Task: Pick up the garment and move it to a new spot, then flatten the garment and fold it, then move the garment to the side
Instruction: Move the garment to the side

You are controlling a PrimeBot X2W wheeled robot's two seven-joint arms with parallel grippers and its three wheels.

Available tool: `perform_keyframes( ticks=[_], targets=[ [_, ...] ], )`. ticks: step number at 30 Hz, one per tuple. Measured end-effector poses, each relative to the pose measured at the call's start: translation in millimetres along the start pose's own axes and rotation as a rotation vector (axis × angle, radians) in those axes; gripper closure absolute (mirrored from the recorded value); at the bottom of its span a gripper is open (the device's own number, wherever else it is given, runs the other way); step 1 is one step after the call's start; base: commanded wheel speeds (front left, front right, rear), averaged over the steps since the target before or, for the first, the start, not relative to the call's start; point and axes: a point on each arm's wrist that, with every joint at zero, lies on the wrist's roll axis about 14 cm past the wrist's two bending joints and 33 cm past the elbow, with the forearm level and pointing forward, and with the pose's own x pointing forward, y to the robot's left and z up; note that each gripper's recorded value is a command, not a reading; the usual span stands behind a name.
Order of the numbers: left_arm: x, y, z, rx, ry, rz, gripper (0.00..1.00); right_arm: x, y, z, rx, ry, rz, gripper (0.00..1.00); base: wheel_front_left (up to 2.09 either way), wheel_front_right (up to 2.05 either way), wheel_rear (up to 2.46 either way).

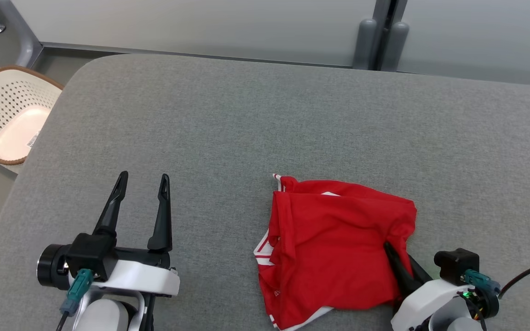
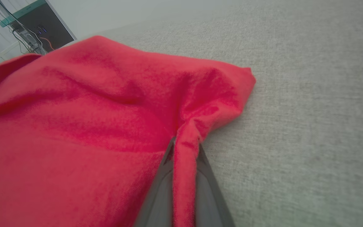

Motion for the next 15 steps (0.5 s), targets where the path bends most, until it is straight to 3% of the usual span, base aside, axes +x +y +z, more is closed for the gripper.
perform_keyframes(
  ticks=[4, 15],
  targets=[
    [7.8, -11.2, 3.7, 0.004, -0.018, -0.036, 0.0, -8.4, -9.8, 4.1, -0.031, -0.025, -0.011, 1.0, 0.0, 0.0, 0.0],
    [39.9, -103.8, 2.7, -0.051, -0.049, -0.295, 0.0, -88.0, -104.4, 55.0, -0.212, -0.163, -0.238, 1.0, 0.0, 0.0, 0.0]
  ],
)
